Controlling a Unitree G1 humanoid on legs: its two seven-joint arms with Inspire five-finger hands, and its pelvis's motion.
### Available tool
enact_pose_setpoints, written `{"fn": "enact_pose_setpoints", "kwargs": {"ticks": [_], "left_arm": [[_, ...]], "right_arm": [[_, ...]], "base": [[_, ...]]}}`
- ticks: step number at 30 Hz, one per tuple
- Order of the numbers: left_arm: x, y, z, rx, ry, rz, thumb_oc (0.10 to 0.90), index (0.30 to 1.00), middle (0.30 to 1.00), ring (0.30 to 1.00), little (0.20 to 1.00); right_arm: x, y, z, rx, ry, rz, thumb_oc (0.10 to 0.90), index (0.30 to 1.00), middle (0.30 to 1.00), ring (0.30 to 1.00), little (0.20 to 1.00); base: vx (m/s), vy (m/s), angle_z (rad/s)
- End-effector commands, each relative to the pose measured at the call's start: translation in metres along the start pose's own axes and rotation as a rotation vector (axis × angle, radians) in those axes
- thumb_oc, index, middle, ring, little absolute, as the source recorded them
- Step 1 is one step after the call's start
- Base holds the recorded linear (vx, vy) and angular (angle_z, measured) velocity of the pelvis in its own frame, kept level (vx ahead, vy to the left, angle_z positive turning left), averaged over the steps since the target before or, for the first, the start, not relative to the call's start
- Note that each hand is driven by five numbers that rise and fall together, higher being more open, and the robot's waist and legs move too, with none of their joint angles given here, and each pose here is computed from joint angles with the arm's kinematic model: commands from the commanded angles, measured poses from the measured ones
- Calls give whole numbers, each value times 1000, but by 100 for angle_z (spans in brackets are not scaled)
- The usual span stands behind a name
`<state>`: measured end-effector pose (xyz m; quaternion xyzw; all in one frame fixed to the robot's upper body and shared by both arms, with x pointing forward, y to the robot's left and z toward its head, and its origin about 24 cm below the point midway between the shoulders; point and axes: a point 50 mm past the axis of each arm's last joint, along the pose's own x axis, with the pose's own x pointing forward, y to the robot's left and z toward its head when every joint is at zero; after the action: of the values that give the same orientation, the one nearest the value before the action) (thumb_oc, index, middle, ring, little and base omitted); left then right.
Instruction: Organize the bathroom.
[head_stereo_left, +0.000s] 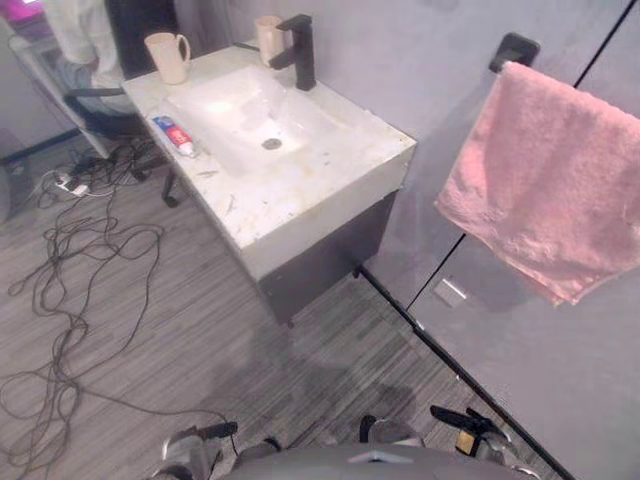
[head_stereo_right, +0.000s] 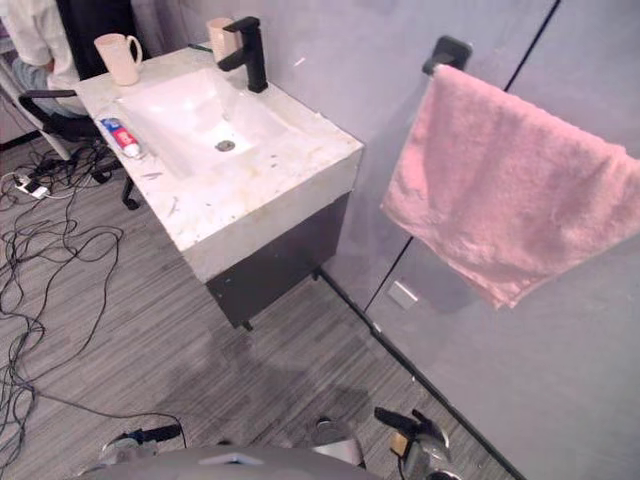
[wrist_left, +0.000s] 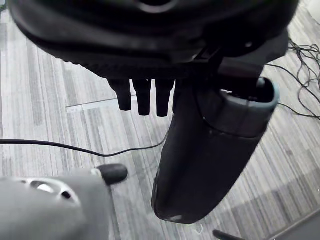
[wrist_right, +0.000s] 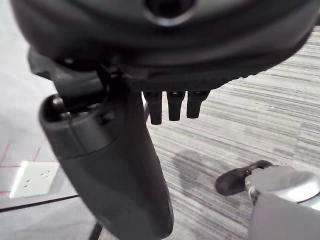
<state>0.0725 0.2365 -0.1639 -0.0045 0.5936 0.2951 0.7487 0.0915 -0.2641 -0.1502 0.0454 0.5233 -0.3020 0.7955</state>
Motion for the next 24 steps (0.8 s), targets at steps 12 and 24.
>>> {"fn": "enact_pose_setpoints", "kwargs": {"ticks": [12, 24], "left_arm": [[4, 20, 8, -2, -63, 71, 800, 900, 900, 900, 900], [-5, 0, 80, 57, -265, 56, 800, 900, 900, 900, 900]], "right_arm": [[2, 6, 26, 67, -72, -22, 800, 900, 900, 900, 900], [-2, -3, -14, -111, 51, 18, 800, 900, 900, 900, 900]], "base": [[90, 538, 25], [313, 324, 28]]}}
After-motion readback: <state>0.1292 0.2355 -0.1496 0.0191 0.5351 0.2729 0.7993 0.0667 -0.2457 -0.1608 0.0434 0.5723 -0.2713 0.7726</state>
